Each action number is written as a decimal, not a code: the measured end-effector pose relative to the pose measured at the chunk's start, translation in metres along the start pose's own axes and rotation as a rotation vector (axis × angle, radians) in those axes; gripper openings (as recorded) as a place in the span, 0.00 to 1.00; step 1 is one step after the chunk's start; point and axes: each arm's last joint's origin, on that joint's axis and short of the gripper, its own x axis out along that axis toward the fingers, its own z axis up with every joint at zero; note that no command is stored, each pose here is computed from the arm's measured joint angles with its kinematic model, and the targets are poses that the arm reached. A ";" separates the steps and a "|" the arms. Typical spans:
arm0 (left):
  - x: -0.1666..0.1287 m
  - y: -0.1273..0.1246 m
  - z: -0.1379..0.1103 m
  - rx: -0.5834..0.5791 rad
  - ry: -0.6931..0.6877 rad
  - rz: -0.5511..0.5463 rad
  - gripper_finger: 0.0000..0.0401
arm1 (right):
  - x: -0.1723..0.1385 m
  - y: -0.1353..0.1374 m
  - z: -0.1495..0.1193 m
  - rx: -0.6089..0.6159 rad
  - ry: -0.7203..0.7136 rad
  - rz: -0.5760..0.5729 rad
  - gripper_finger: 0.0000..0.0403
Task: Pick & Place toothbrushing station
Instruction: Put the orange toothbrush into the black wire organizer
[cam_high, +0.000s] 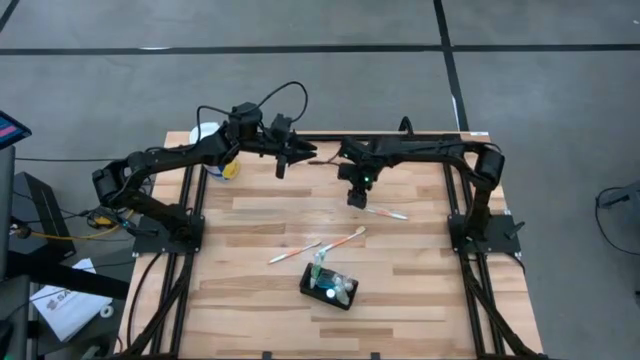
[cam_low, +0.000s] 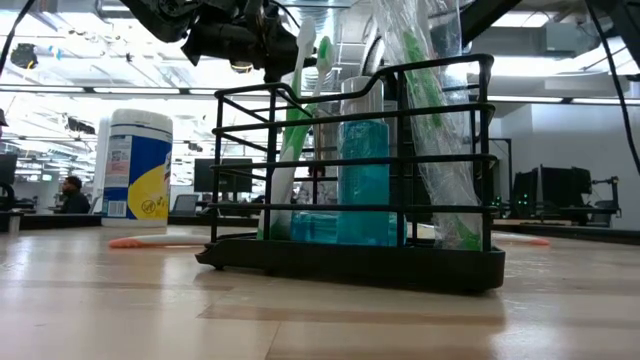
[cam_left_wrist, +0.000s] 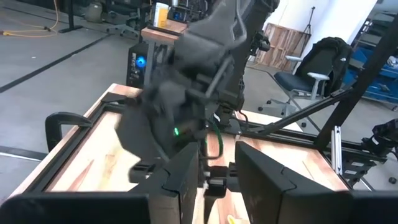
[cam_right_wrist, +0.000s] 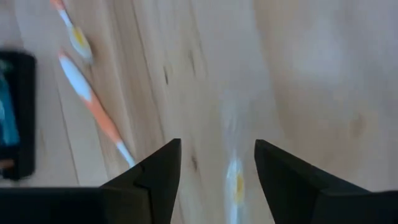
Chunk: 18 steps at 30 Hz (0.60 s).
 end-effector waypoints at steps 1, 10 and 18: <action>-0.001 0.001 0.000 -0.001 -0.001 0.002 0.25 | 0.004 -0.001 -0.005 0.011 0.024 0.002 0.48; -0.016 0.023 0.004 -0.006 -0.028 0.083 0.25 | 0.021 -0.007 -0.024 0.050 0.057 0.002 0.47; -0.024 0.033 0.005 -0.011 -0.035 0.114 0.25 | 0.022 -0.007 -0.016 0.060 -0.028 0.001 0.47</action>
